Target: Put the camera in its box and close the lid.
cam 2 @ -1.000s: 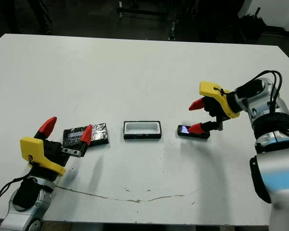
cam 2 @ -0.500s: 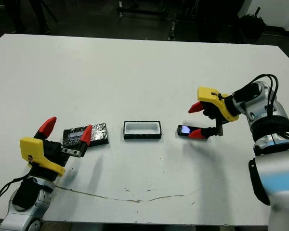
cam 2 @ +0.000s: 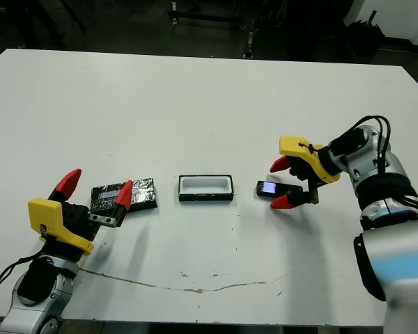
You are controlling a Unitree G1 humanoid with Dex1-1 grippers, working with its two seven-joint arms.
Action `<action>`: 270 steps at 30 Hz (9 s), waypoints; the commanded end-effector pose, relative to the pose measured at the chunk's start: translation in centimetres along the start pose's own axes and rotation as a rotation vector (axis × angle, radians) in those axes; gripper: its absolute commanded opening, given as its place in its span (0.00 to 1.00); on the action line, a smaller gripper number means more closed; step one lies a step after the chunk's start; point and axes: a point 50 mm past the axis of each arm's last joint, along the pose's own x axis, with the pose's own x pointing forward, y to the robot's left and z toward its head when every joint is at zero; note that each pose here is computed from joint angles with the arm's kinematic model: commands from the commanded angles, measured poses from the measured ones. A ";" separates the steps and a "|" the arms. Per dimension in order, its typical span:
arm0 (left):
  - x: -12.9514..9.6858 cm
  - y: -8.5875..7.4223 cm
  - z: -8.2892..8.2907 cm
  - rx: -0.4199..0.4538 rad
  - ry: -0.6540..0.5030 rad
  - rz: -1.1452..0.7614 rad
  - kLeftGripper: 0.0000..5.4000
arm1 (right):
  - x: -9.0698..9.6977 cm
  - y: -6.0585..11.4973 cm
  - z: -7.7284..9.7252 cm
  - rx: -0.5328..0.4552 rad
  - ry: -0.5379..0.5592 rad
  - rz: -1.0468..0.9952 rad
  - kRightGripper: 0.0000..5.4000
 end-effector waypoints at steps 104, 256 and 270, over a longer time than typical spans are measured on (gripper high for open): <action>-0.5 -0.3 0.0 0.009 0.037 0.000 1.00 | 4.2 0.1 13.0 0.026 -0.461 0.111 0.31; 3.3 7.1 7.7 0.464 0.005 -0.569 1.00 | -0.3 17.4 -2.5 0.567 -0.875 -1.110 0.41; 6.6 8.1 9.0 0.326 0.229 -0.997 1.00 | 0.3 18.9 -2.2 0.577 -0.866 -1.186 0.01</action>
